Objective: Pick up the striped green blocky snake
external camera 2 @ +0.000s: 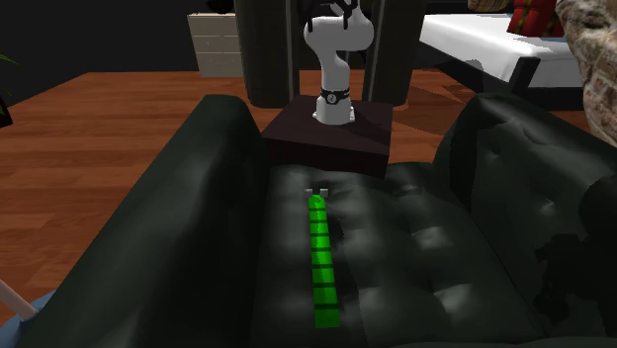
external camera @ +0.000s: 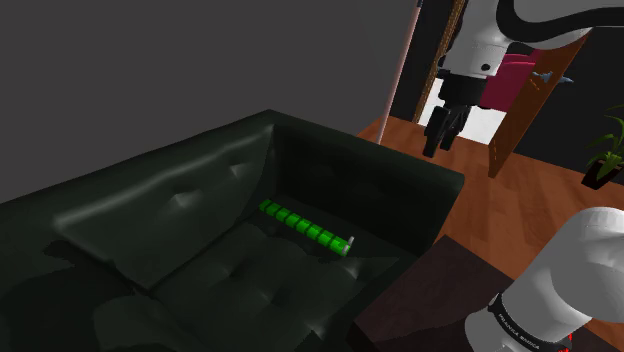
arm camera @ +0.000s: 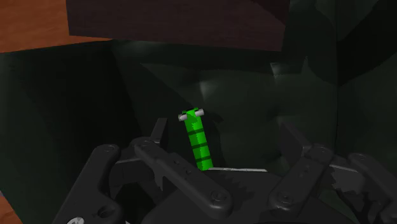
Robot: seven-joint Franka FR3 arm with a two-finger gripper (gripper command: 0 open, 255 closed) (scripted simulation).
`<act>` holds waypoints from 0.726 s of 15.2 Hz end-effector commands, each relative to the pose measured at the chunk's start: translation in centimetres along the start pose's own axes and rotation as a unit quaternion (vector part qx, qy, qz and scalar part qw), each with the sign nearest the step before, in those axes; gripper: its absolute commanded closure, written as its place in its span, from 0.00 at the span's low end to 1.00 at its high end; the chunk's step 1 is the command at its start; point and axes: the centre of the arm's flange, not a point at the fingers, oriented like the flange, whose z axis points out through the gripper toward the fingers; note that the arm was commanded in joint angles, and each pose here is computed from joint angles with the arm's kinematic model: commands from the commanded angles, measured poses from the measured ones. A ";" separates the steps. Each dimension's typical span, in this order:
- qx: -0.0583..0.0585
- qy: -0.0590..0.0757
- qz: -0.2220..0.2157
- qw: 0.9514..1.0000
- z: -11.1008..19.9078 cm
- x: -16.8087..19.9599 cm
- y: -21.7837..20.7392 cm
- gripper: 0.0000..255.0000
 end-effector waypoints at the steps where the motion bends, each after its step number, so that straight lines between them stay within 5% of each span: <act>1: 0.000 0.000 0.000 1.000 0.0 0.0 0.0 0.00; 11: 0.001 0.003 -0.022 1.000 10.0 8.5 0.2 0.00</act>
